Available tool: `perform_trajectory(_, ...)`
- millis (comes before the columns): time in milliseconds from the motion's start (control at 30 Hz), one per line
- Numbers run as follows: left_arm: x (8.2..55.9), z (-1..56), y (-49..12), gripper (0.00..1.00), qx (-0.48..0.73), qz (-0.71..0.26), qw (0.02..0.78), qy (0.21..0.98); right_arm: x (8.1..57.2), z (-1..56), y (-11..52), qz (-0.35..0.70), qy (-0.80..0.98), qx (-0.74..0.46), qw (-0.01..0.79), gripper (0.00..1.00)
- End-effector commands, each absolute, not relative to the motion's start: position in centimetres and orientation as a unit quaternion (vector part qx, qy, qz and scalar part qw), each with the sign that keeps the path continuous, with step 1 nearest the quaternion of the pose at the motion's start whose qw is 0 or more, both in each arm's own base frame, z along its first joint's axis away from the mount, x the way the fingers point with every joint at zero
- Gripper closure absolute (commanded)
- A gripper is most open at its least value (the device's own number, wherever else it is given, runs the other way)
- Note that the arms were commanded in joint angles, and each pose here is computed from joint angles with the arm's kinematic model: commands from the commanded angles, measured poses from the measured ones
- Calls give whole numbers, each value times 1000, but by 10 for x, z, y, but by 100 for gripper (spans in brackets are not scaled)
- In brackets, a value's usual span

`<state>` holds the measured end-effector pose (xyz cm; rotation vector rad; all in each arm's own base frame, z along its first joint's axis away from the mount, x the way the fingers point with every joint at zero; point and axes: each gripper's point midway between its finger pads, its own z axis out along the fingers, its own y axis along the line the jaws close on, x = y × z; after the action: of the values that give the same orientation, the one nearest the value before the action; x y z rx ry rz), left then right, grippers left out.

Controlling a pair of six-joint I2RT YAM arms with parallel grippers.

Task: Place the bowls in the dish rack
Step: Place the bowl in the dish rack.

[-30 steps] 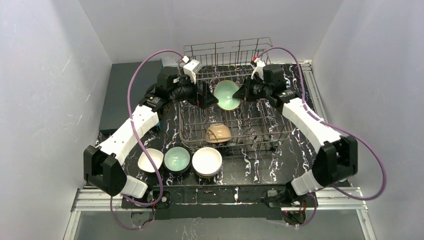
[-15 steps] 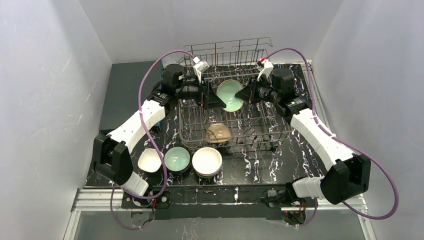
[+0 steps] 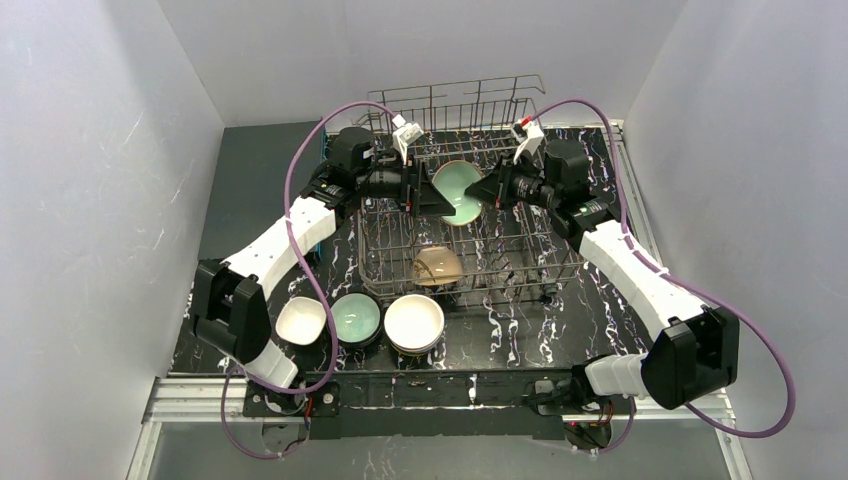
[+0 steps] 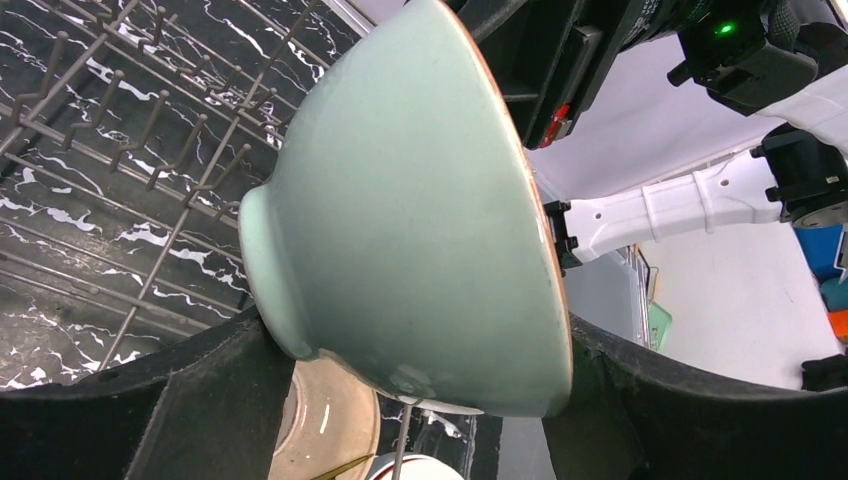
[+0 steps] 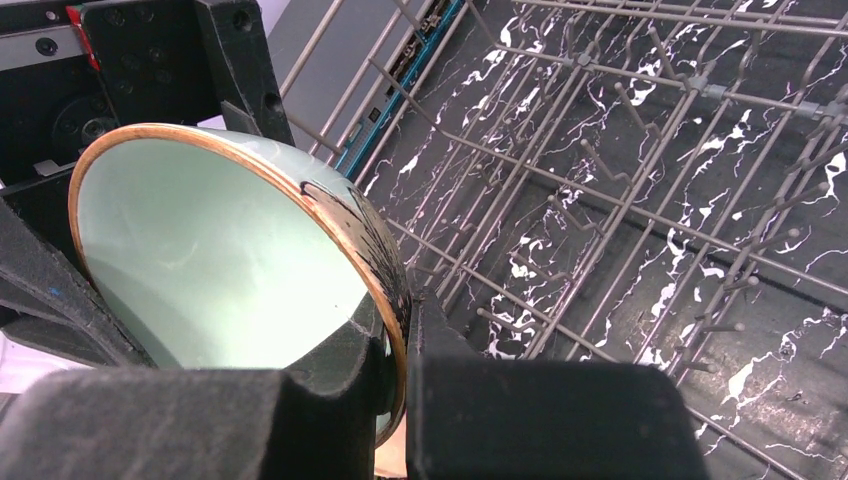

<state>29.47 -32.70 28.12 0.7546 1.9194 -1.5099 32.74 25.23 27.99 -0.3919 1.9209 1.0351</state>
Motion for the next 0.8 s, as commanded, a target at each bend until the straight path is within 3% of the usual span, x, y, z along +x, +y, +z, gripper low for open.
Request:
perform_trajectory(0, 292, 303, -326, 23, 298, -562, 320, 702, 324, 325, 258, 452, 721, -177, 494, 99)
perform_trajectory(100, 292, 304, -325, 30, 299, -561, 324, 701, 323, 322, 257, 452, 724, -176, 492, 99)
perform_trajectory(233, 291, 303, -328, 59, 304, -569, 310, 699, 323, 324, 256, 450, 722, -172, 497, 99)
perform_trajectory(333, 293, 300, -329, 71, 302, -568, 306, 701, 324, 323, 256, 449, 723, -171, 496, 98)
perform_trajectory(567, 298, 297, -325, 100, 301, -544, 328, 712, 327, 318, 255, 445, 730, -165, 493, 77)
perform_trajectory(767, 310, 293, -317, 100, 302, -512, 365, 717, 329, 312, 254, 436, 737, -164, 490, 54)
